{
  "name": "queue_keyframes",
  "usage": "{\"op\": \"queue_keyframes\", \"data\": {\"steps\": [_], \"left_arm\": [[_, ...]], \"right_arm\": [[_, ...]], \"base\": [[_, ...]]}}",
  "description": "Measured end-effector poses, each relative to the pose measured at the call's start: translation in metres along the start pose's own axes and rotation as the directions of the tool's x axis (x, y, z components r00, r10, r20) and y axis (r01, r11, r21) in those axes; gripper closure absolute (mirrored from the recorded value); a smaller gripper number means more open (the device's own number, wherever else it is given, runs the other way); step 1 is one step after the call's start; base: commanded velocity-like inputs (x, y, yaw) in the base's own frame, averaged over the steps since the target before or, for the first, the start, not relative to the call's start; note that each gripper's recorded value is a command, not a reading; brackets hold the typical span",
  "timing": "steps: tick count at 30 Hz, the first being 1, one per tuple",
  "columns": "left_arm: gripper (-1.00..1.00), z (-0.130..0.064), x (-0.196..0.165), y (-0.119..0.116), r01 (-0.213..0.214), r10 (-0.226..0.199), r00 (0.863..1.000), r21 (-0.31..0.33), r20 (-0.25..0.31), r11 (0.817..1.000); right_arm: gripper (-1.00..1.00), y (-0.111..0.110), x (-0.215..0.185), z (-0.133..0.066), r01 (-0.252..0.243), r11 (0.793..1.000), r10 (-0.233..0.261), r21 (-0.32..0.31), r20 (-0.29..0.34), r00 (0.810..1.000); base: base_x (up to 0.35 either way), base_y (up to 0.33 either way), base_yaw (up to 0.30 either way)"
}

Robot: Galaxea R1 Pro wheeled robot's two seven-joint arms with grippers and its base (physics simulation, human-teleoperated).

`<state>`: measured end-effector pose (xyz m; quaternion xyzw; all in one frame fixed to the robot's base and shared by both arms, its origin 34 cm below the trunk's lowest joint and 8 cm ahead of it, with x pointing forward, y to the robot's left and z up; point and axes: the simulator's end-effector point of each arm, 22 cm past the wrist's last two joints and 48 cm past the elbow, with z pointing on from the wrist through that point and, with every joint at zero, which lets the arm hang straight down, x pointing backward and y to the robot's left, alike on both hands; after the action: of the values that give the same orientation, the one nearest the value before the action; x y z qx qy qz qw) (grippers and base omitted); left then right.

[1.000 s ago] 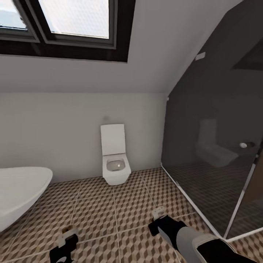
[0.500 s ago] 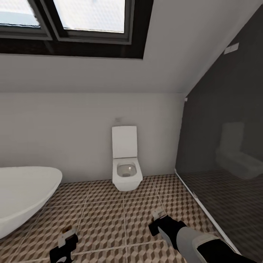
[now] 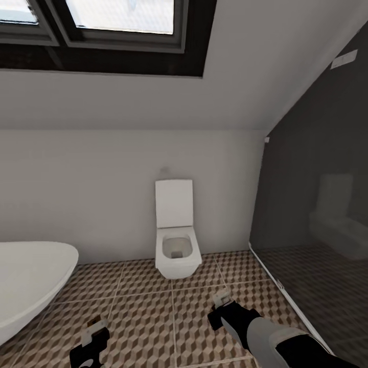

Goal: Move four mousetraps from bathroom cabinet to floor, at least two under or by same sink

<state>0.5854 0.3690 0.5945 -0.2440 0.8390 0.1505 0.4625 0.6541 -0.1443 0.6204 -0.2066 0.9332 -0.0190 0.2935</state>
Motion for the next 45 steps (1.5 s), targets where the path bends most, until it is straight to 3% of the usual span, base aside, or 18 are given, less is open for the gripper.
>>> {"op": "queue_keyframes", "data": {"steps": [20,23,30,45], "left_arm": [[1.0,0.0,0.0,0.001,0.001,-0.001,1.0,-0.001,0.0,1.0],[1.0,0.001,0.0,0.001,0.0,0.0,1.0,0.0,0.0,1.0],[1.0,0.016,-0.016,0.039,-0.021,0.022,0.999,-0.035,0.024,0.999],[1.0,0.019,-0.02,0.046,-0.024,0.026,0.999,-0.036,0.03,0.999]], "right_arm": [[1.0,-0.008,0.001,0.0,0.002,1.0,-0.002,0.012,0.001,1.0],[1.0,-0.012,0.0,0.0,0.002,1.0,-0.002,0.017,0.006,1.0],[1.0,-0.015,-0.003,0.0,0.0,1.0,-0.001,0.022,0.011,1.0],[1.0,-0.019,-0.004,0.0,-0.002,0.999,0.001,0.039,0.013,1.0]], "base": [[0.31,0.0,0.0],[0.066,0.0,0.0],[0.009,0.0,0.0],[0.0,0.0,0.019]]}}
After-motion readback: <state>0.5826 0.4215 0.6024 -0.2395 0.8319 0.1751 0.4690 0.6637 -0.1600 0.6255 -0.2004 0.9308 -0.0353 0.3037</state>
